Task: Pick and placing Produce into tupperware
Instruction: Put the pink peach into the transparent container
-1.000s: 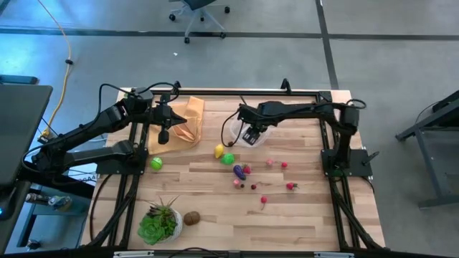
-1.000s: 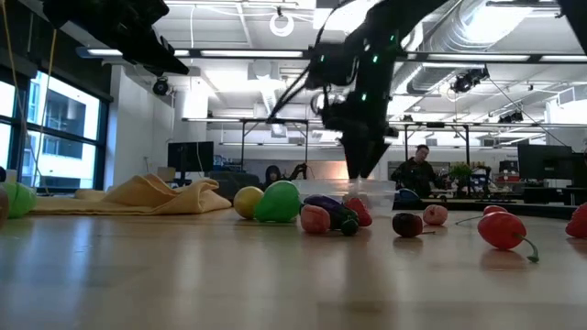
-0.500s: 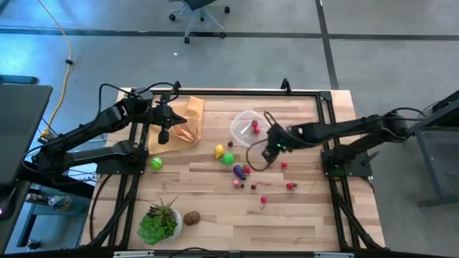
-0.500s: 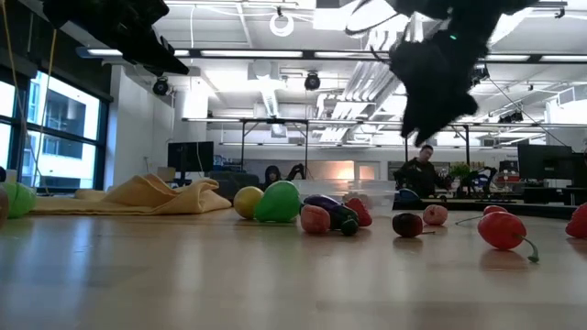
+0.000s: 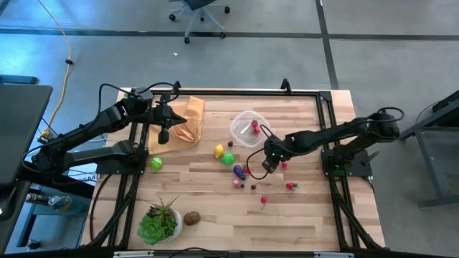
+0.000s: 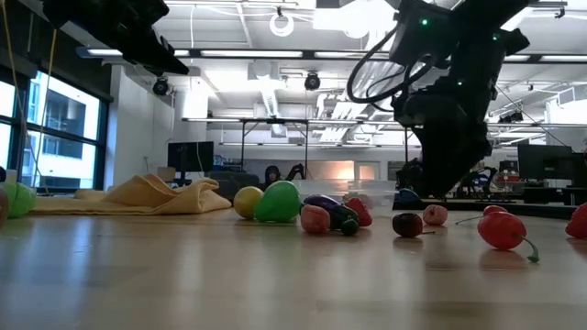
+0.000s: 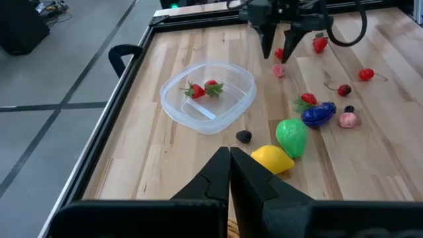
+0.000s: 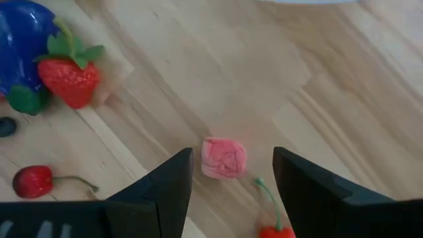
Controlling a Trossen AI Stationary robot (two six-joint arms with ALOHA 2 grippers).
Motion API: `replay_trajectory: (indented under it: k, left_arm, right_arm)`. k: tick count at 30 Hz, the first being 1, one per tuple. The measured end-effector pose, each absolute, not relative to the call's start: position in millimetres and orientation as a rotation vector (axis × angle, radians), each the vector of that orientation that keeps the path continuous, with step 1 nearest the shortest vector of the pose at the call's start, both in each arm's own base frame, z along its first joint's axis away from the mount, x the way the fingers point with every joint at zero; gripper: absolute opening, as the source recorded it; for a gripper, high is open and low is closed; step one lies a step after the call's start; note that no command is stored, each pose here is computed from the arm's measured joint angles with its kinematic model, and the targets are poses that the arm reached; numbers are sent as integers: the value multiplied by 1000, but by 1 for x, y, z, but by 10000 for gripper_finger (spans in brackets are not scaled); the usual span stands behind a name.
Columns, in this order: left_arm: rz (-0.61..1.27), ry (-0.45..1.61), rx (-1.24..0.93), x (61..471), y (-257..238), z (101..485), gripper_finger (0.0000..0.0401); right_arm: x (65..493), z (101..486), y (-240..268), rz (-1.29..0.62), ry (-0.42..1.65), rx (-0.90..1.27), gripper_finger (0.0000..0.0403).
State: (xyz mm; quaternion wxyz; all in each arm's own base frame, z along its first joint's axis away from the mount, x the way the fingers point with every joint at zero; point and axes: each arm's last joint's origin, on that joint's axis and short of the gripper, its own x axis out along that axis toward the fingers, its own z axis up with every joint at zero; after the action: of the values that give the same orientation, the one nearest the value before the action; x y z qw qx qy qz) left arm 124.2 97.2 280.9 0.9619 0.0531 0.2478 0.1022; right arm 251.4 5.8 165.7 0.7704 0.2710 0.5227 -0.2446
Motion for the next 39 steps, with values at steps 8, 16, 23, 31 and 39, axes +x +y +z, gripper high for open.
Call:
replay_trajectory:
  k: [8,16,23,31,39]
  left_arm:
    - [207,502,108,124,97,281,3]
    - [207,502,108,124,97,281,3]
    - [206,502,108,124,97,281,3]
    - [207,502,108,124,97,281,3]
    - [207,502,108,124,97,281,3]
  right_arm:
    - [253,160,13,-520,1152,574,227]
    - [257,150,16,-537,1172,545,240]
    - [261,140,16,-540,1201,532,240]
    - [262,133,22,-552,1207,483,237]
    - [262,133,26,-559,1194,463,201]
